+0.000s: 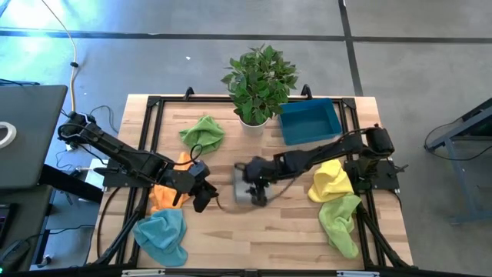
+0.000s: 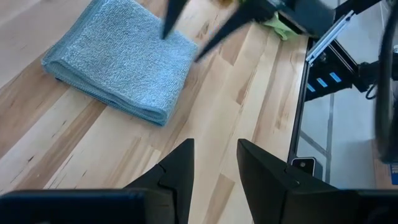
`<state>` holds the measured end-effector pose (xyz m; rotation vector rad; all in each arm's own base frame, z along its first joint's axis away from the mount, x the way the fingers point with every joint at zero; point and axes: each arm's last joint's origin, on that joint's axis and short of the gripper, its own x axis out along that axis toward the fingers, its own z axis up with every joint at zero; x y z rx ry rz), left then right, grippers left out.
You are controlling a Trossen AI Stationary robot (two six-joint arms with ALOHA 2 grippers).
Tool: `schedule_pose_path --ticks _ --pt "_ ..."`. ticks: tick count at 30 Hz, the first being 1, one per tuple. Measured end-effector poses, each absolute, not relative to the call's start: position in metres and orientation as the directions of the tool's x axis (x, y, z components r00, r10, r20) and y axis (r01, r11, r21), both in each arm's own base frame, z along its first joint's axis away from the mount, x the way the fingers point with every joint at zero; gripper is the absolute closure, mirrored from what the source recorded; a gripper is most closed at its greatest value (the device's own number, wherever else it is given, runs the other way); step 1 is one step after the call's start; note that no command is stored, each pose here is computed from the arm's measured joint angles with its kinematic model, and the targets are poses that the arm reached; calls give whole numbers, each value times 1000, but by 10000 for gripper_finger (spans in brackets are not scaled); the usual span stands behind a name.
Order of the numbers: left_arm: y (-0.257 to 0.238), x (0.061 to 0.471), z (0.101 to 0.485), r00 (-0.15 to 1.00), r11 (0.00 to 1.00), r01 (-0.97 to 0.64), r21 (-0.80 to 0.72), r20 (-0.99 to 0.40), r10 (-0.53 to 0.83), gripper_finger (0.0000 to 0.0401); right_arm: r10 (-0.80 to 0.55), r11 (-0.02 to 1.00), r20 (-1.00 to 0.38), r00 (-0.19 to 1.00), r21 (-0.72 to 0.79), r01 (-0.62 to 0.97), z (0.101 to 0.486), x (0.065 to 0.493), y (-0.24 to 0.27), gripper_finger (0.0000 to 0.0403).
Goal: Sort microfiber towel by color & place in baskets
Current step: Put the gray towel into the blue bin
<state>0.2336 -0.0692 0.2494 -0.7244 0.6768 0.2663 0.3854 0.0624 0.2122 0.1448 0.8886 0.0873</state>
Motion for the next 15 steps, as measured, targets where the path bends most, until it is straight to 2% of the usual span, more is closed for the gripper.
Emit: schedule_pose_path --ticks 5,15 --pt "-69 233 249 755 728 -448 -518 -656 -2 291 162 972 -797 581 26 -235 198 384 84 241" --pt "-69 232 248 743 754 -441 -487 -669 3 291 173 944 -804 568 -28 -328 170 394 99 242"
